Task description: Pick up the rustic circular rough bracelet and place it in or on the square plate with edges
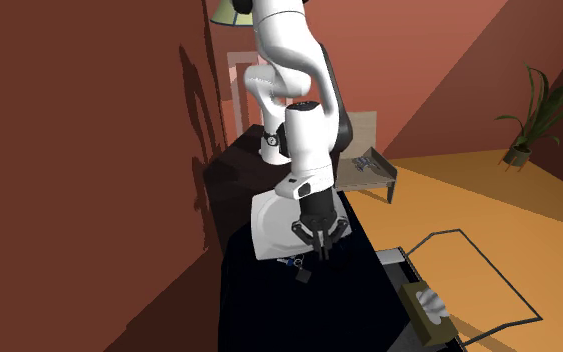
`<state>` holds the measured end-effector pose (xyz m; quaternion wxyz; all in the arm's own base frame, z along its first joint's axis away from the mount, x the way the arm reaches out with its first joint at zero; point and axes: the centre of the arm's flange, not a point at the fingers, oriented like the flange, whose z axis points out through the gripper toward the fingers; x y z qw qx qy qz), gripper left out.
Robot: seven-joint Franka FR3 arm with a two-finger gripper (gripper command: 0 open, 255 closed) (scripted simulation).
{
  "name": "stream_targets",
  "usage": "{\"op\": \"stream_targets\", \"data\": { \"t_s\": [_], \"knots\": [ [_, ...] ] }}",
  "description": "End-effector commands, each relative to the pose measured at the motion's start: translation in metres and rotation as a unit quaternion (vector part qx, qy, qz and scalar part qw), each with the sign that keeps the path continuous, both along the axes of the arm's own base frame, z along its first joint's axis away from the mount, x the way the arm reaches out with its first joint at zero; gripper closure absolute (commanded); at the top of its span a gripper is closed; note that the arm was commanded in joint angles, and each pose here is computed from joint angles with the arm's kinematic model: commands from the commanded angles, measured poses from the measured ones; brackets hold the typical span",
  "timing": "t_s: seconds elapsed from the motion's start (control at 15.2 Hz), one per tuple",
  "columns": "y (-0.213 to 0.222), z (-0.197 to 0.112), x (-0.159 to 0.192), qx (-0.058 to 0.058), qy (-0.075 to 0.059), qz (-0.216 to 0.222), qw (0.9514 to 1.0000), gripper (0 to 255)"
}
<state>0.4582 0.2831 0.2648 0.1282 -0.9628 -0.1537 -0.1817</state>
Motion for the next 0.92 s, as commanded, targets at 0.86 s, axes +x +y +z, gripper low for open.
{"op": "stream_targets", "data": {
  "t_s": [0.86],
  "knots": [
    [0.000,0.080,0.000,0.000,0.000,0.000,1.0000,255]
  ]
}}
